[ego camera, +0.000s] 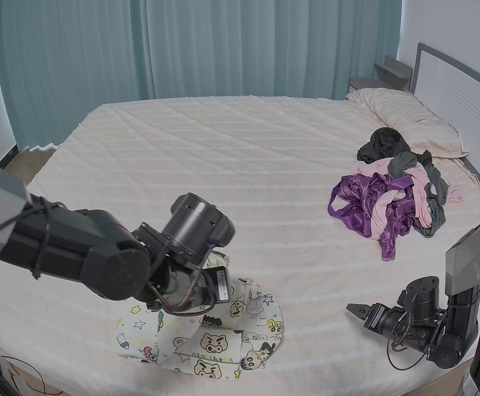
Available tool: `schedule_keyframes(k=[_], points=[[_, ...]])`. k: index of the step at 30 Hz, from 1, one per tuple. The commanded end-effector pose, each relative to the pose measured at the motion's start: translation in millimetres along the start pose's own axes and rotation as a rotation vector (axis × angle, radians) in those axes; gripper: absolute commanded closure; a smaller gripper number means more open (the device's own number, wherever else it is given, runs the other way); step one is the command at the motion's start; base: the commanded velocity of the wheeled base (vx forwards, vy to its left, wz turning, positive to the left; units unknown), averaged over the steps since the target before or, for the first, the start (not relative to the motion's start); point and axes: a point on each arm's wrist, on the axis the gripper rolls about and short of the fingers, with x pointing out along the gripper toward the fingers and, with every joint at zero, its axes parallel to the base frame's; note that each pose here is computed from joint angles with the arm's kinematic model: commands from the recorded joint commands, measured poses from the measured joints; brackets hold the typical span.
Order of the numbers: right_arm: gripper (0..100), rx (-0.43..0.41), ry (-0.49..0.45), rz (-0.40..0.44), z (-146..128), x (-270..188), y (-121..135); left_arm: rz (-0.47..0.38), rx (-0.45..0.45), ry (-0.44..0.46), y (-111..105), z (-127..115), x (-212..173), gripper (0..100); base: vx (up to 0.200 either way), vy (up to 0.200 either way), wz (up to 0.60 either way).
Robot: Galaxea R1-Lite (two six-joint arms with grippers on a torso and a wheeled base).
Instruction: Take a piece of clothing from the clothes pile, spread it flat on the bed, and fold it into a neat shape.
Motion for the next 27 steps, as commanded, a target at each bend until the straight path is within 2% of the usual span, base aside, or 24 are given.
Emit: schedule_keyframes(k=[1, 7, 10, 11, 13, 20, 23, 27], points=[[0, -0.003, 0.013, -0.011, -3, 0, -2, -0.002, 0.008, 0.037, -20, -10, 21, 100, 0.000, 0.000, 0.00], [0, -0.003, 0.014, -0.012, -3, 0, -2, -0.027, 0.013, 0.043, -31, -16, 21, 100, 0.000, 0.000, 0.00], [0, -0.005, 0.014, -0.012, -3, 0, -2, -0.046, -0.050, 0.019, -39, -8, 19, 100, 0.000, 0.000, 0.00], [0, -0.005, 0.014, -0.012, -3, 0, -2, -0.046, -0.050, 0.019, -39, -8, 19, 0, 0.000, 0.000, 0.00], [0, -0.005, 0.013, -0.011, -3, 0, -2, -0.052, -0.069, 0.022, -40, -7, 19, 0, 0.000, 0.000, 0.00], [0, -0.006, 0.015, -0.011, -3, 0, -2, -0.064, -0.053, 0.028, -46, -14, 14, 0, 0.000, 0.000, 0.00], [0, -0.010, 0.020, -0.008, -5, 0, -1, -0.088, -0.080, 0.008, -49, -13, 3, 0, 0.000, 0.000, 0.00], [0, -0.011, 0.023, -0.009, -5, -1, -1, -0.125, -0.117, -0.023, -43, -7, -28, 0, 0.000, 0.000, 0.00]])
